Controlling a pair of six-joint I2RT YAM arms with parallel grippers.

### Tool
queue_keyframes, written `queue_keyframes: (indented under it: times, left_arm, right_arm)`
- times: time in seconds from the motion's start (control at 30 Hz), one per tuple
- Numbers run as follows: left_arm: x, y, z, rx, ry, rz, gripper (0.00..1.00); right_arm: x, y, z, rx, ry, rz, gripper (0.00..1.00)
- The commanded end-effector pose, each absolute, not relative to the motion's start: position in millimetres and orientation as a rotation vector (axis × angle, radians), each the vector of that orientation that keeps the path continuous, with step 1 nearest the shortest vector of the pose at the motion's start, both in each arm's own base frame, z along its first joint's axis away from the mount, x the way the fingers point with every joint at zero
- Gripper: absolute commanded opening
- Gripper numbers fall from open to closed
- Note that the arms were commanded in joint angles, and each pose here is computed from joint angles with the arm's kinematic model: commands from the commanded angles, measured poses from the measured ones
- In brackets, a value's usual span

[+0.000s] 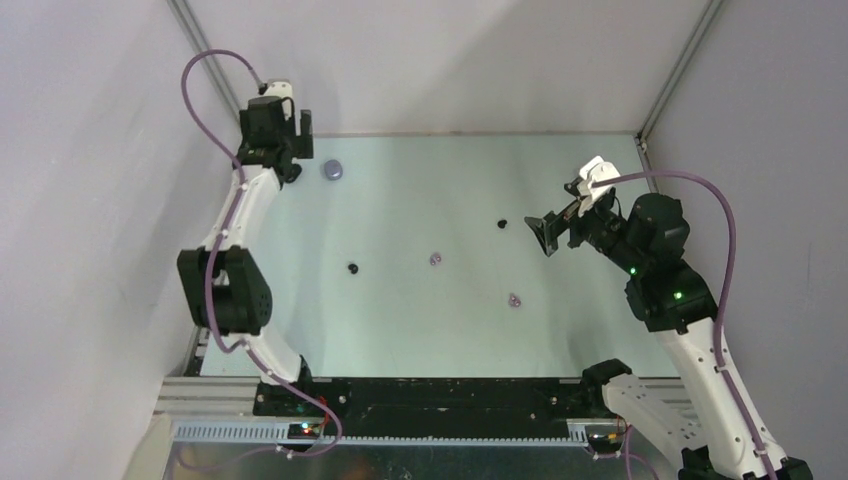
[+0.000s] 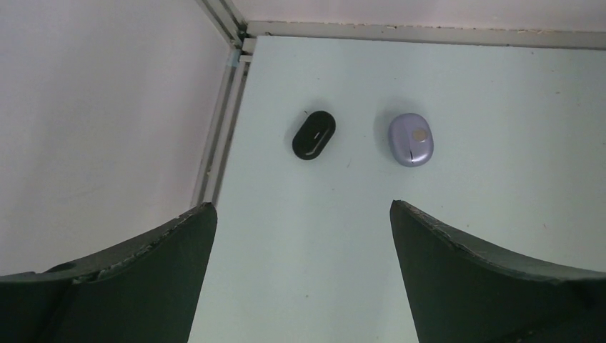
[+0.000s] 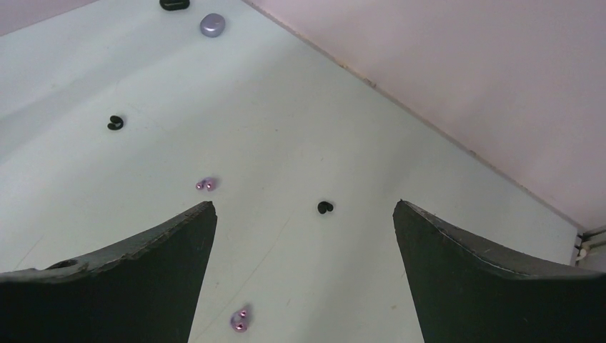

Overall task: Insert the wireless bluetooth earbuds into the charging case
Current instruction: Move the charging case to the corner of the board.

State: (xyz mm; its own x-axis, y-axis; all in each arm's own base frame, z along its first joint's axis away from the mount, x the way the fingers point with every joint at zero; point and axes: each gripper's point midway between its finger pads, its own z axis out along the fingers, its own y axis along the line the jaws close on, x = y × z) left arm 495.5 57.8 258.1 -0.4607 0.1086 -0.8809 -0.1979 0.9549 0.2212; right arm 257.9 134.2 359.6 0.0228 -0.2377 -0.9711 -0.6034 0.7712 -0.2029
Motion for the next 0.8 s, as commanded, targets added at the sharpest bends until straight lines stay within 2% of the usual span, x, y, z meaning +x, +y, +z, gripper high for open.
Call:
queue_keyframes:
  times: [0.0, 0.53, 0.77]
  left_arm:
    - [522.8, 50.9, 255.1, -0.131, 2.028, 0.292, 0.99]
    - [572.7, 14.1, 148.8, -0.404, 2.265, -0.009, 0.99]
    - [579.3, -14.9, 114.5, -0.371, 2.317, 0.000, 0.99]
  right_arm:
    - [262.1, 135.8, 364.5, -0.711, 1.519, 0.289, 1.00]
    - [272.6, 151.8, 342.2, -0.792, 1.557, 0.224, 1.00]
    - [273.5, 156.5, 336.3, -0.806, 1.573, 0.224, 1.00]
